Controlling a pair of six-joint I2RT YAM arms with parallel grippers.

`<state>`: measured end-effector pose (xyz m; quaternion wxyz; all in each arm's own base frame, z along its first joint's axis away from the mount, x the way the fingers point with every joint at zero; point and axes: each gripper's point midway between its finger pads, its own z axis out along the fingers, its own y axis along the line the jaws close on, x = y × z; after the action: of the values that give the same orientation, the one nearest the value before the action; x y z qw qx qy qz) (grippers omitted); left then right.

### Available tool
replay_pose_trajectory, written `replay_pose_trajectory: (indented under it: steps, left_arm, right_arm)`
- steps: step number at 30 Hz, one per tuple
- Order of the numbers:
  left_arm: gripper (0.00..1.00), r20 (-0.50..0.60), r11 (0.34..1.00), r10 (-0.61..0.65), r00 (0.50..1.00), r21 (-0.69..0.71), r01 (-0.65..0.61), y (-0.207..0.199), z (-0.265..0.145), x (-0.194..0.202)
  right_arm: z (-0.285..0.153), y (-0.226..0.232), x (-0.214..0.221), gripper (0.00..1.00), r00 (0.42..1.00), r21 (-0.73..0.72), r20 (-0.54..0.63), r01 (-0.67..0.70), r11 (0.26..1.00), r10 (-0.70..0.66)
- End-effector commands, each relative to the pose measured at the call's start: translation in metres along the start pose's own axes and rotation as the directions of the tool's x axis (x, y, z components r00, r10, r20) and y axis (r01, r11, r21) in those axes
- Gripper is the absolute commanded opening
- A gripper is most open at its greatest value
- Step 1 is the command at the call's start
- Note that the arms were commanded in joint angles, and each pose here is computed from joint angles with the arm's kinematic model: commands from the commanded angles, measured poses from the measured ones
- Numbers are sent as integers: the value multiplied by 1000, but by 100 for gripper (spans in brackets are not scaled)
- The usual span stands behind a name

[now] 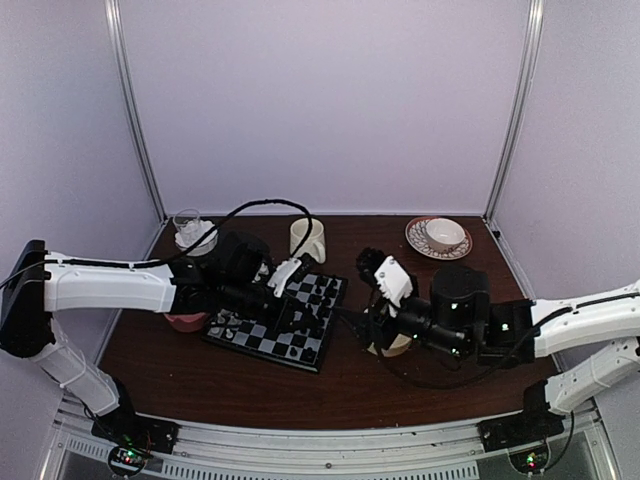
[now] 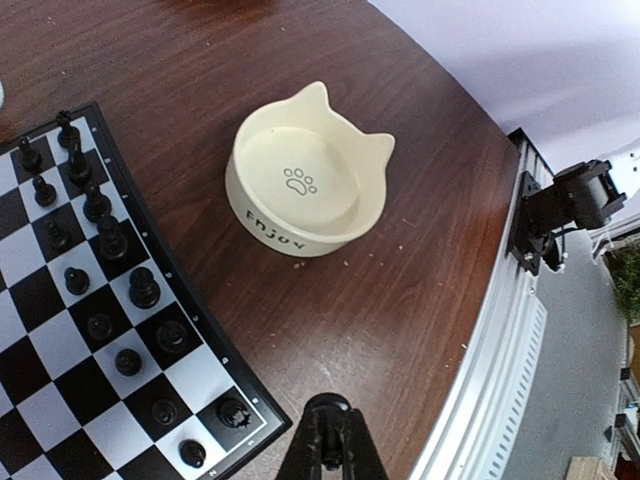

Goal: Set up the chess pieces on the board

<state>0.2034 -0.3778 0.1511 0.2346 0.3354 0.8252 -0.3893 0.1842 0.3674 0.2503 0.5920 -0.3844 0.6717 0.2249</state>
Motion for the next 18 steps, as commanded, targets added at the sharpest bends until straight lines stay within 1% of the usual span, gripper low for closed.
replay_pose_trajectory:
  steps: [1, 3, 4, 8, 11, 15, 18]
  left_arm:
    - [0, 39, 987, 117, 992, -119, -112, 7, 2, -14]
    - [0, 34, 978, 145, 989, -158, -138, 10, 4, -13]
    - [0, 31, 973, 155, 987, -176, -147, 12, 5, -13]
    - [0, 1, 956, 184, 983, -233, -179, 20, 12, -10]
    - [0, -29, 942, 200, 979, -270, -201, 24, 17, -9]
    - [0, -68, 920, 225, 972, -313, -235, 24, 19, -5]
    - [0, -83, 905, 229, 970, -350, -244, 27, 20, -4]
  right_arm:
    - [-24, -68, 9, 82, 983, 192, -97, -137, 972, 158]
    - [-31, -102, 19, 82, 963, 255, -110, -212, 943, 246]
    - [-34, -116, 21, 82, 956, 275, -97, -241, 931, 277]
    - [-39, -148, 22, 82, 954, 331, -12, -280, 901, 300]
    - [-33, -155, 29, 82, 959, 357, 24, -272, 894, 282]
    - [-22, -153, 55, 82, 967, 362, 17, -243, 900, 254]
    - [-21, -155, 70, 83, 969, 388, 28, -235, 891, 244]
